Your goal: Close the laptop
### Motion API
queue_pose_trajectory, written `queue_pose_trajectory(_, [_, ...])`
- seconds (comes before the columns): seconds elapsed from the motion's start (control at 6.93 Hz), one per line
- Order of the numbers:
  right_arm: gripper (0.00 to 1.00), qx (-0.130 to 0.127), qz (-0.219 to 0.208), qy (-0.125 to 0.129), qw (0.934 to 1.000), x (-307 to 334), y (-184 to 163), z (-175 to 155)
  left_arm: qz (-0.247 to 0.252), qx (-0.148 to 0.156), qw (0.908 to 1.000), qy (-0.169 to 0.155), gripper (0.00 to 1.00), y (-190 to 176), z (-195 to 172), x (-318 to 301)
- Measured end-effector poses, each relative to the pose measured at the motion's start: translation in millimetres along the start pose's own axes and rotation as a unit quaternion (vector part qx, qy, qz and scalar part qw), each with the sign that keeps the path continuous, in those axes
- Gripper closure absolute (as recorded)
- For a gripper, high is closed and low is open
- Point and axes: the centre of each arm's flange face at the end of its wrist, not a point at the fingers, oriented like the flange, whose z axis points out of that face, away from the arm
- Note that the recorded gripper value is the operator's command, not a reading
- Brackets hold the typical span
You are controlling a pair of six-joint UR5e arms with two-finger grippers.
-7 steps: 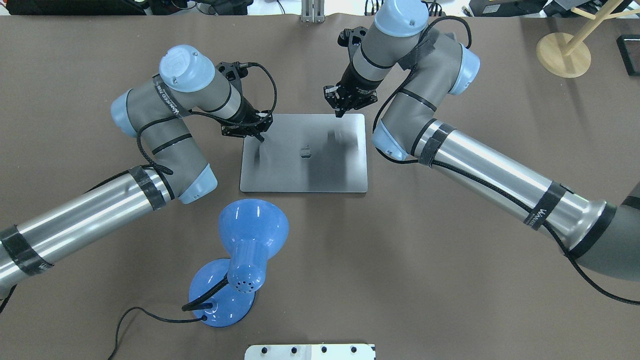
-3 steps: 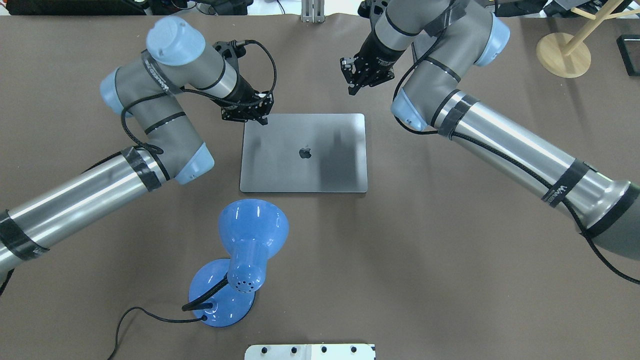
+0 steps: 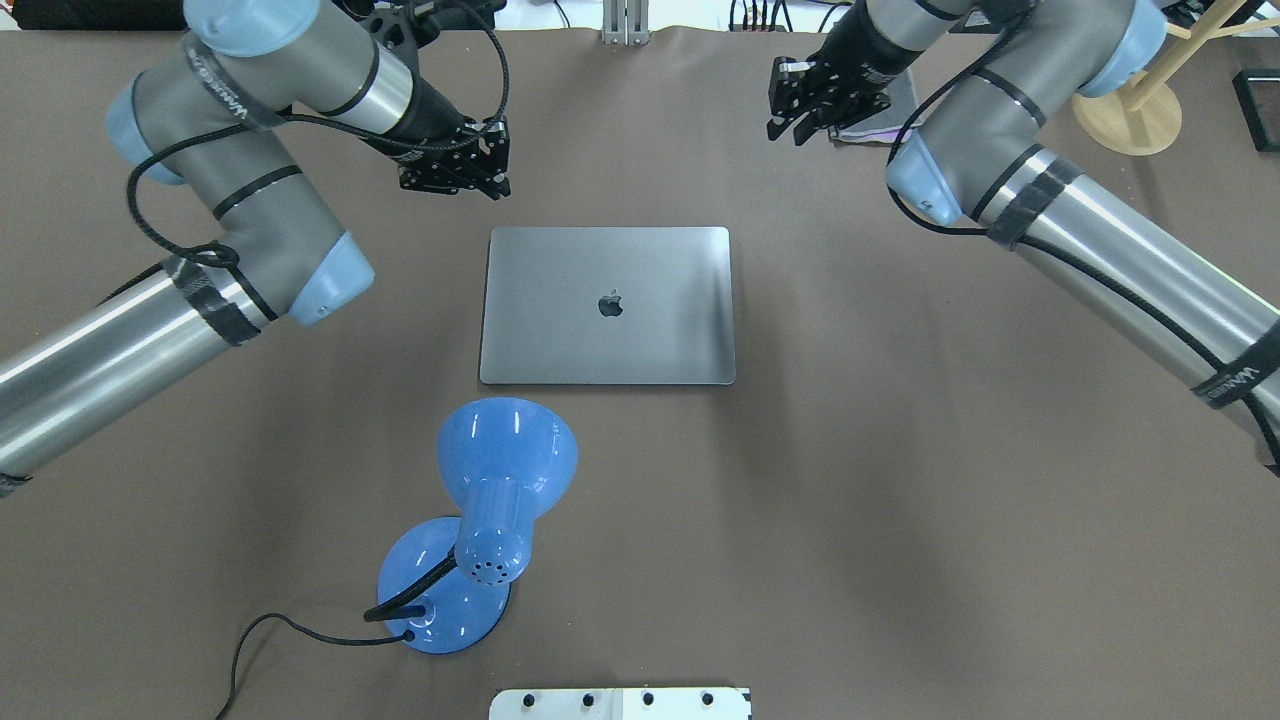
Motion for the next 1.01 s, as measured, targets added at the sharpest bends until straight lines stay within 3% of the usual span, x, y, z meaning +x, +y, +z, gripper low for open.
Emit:
queue_pose_trajectory(0.29, [0.0, 0.02, -0.012, 0.048, 0.9986, 86, -4, -44, 0.01, 0.042, 0.9987, -0.026, 0.02, -28, -64, -72])
queue_pose_trajectory(0.43, [0.0, 0.018, -0.009, 0.074, 0.997, 132, -6, -66, 0.039, 0.052, 0.9961, -0.06, 0.02, -37, -94, -112])
queue_pose_trajectory(0.72, [0.0, -0.027, 0.001, 0.146, 0.9889, 225, -1, -101, 0.088, 0.041, 0.9839, -0.15, 0.02, -42, -156, -214])
queue_pose_trajectory(0.87, [0.0, -0.06, -0.001, 0.184, 0.981, 283, 16, -112, 0.097, 0.025, 0.9775, -0.185, 0.02, -35, -179, -275])
queue_pose_trajectory(1.01, [0.0, -0.086, -0.009, 0.205, 0.975, 339, 40, -125, 0.109, 0.006, 0.9709, -0.213, 0.02, -23, -202, -344])
